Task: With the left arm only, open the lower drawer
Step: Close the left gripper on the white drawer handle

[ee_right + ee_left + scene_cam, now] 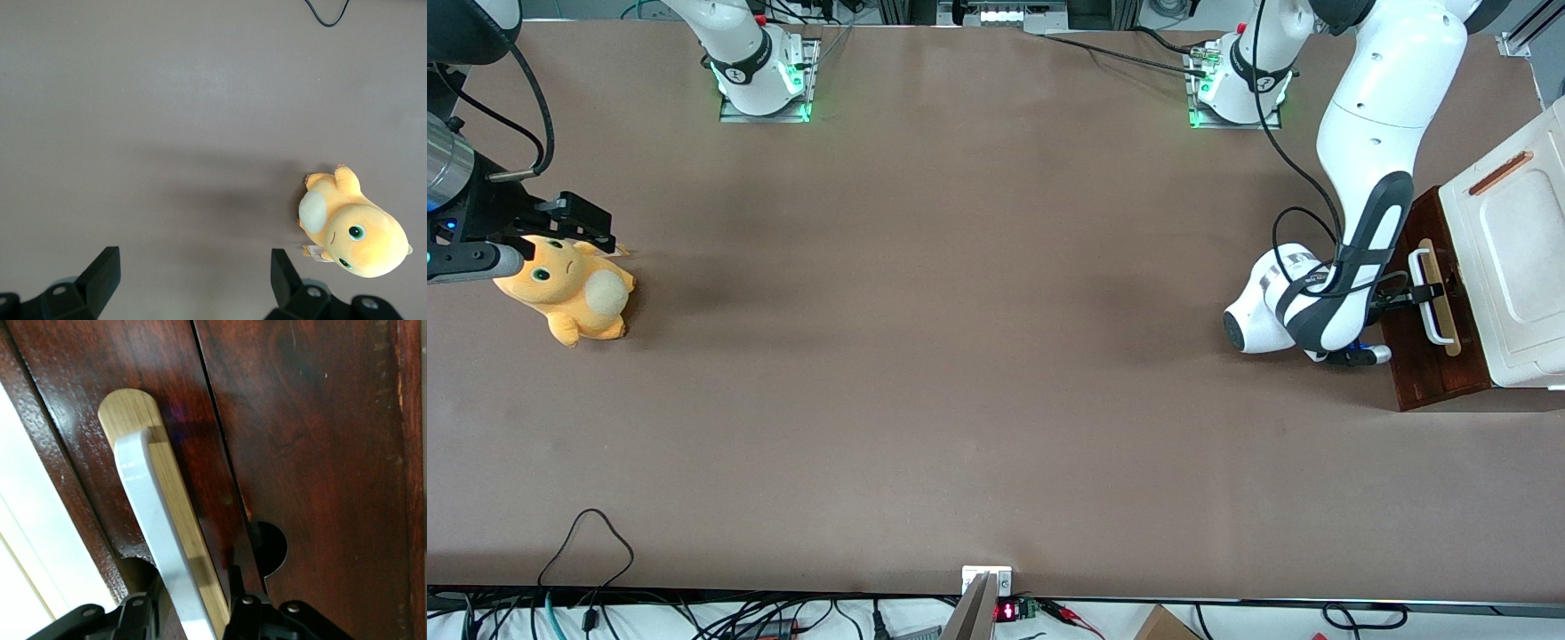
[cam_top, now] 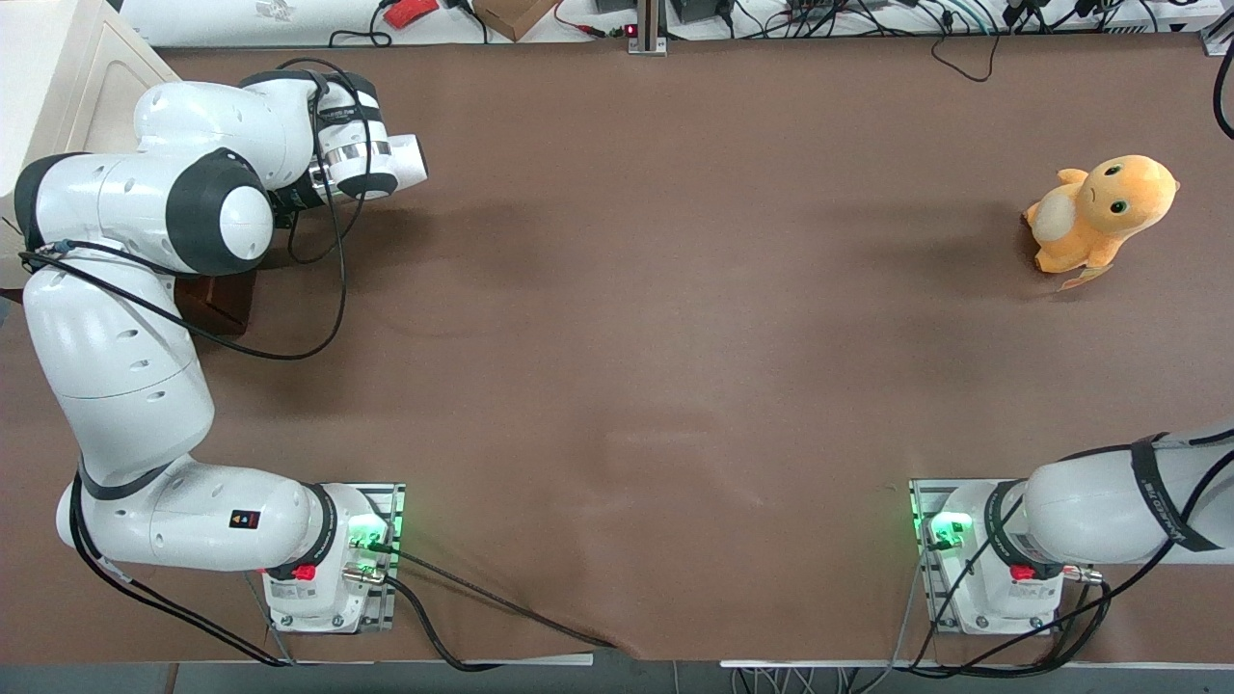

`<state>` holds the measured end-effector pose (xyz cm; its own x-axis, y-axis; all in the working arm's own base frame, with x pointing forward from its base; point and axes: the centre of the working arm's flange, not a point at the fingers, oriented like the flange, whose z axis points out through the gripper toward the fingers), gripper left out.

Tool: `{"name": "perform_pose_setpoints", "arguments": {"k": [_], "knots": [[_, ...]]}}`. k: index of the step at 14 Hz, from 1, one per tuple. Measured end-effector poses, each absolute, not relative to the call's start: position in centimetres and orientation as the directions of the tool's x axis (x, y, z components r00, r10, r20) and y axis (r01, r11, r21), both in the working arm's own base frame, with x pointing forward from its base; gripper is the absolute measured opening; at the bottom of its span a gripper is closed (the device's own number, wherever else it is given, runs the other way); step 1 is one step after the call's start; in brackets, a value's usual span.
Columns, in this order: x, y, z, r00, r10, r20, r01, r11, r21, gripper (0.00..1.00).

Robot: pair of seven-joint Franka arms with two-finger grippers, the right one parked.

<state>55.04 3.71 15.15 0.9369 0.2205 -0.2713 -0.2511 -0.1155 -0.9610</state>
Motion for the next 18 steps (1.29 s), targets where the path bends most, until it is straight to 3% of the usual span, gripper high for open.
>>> {"name": "perform_pose_setpoints", "arguments": {"k": [5, 10, 18], "knots": [[55.01, 3.71, 15.04, 0.937, 0.221, -0.270, -0.250, -0.115, -0.961, 0.37], [55.06, 3.74, 15.27, 0.938, 0.229, -0.261, -0.243, -0.105, -0.964, 0.27], [55.17, 3.71, 15.40, 0.942, 0.235, -0.241, -0.223, -0.104, -0.969, 0.22]]}}
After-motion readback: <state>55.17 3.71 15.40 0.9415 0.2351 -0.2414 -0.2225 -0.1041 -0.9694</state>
